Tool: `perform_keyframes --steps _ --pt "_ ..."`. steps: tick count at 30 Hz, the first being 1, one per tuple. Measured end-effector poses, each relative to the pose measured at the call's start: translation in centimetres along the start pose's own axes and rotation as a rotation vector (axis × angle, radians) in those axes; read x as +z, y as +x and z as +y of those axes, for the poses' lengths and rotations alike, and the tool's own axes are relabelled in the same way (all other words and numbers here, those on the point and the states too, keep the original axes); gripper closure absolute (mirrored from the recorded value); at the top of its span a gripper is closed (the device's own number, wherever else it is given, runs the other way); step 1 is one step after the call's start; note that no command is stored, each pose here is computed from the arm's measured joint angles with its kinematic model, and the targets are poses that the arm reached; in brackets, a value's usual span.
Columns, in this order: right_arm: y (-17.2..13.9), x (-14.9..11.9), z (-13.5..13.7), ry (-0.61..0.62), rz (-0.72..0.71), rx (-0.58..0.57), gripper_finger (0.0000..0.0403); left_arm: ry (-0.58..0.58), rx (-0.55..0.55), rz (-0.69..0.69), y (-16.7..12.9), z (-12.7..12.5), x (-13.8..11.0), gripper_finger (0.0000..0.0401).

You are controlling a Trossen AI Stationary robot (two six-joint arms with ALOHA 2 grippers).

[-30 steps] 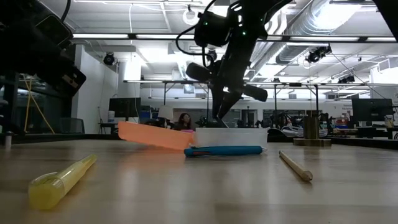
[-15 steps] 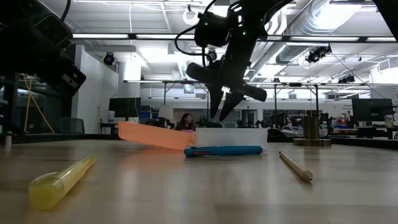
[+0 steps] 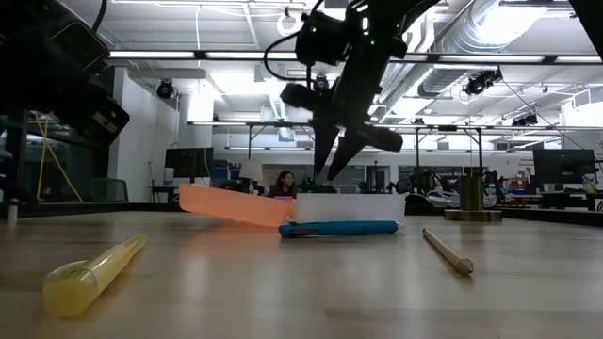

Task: Pick & place school supplies into a supply box
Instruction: Put the blue pen into the supply box

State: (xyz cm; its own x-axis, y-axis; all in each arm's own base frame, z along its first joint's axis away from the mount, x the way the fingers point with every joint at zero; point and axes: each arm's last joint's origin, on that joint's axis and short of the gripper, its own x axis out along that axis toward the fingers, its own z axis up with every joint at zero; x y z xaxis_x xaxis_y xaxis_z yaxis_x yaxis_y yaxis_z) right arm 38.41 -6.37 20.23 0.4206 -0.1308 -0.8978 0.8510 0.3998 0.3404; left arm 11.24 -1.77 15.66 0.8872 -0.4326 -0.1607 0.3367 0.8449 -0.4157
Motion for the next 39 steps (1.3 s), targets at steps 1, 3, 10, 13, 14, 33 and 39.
perform_keyframes --steps 1,3,10,13,14,33,39 --pt "-0.2 -0.1 0.1 -0.013 0.0 0.009 0.0329 0.0 -0.006 0.002 0.0 0.0 0.0 0.0256" --pt "-0.8 -0.5 0.5 -0.055 -0.003 0.025 0.0329 -0.002 -0.021 0.008 0.0 -0.1 0.0 0.0256" --pt "-3.3 -3.1 2.3 -0.293 -0.013 0.102 0.0328 -0.003 -0.023 0.009 0.0 -0.1 0.0 0.0256" --pt "-3.8 -4.8 3.3 -0.422 -0.01 0.137 0.0329 -0.003 -0.023 0.009 0.0 -0.1 0.0 0.0256" --pt "-3.9 -5.4 3.7 -0.461 -0.009 0.158 0.0329 -0.003 -0.023 0.009 0.0 -0.1 0.0 0.0256" --pt "-5.3 -11.7 6.6 -1.035 -0.054 0.301 0.0329 -0.006 -0.022 0.008 0.0 -0.1 0.0 0.0256" --pt "-5.0 -11.8 6.1 -1.147 -0.031 0.259 0.0314 -0.012 -0.022 0.008 0.0 -0.1 0.0 0.0256"
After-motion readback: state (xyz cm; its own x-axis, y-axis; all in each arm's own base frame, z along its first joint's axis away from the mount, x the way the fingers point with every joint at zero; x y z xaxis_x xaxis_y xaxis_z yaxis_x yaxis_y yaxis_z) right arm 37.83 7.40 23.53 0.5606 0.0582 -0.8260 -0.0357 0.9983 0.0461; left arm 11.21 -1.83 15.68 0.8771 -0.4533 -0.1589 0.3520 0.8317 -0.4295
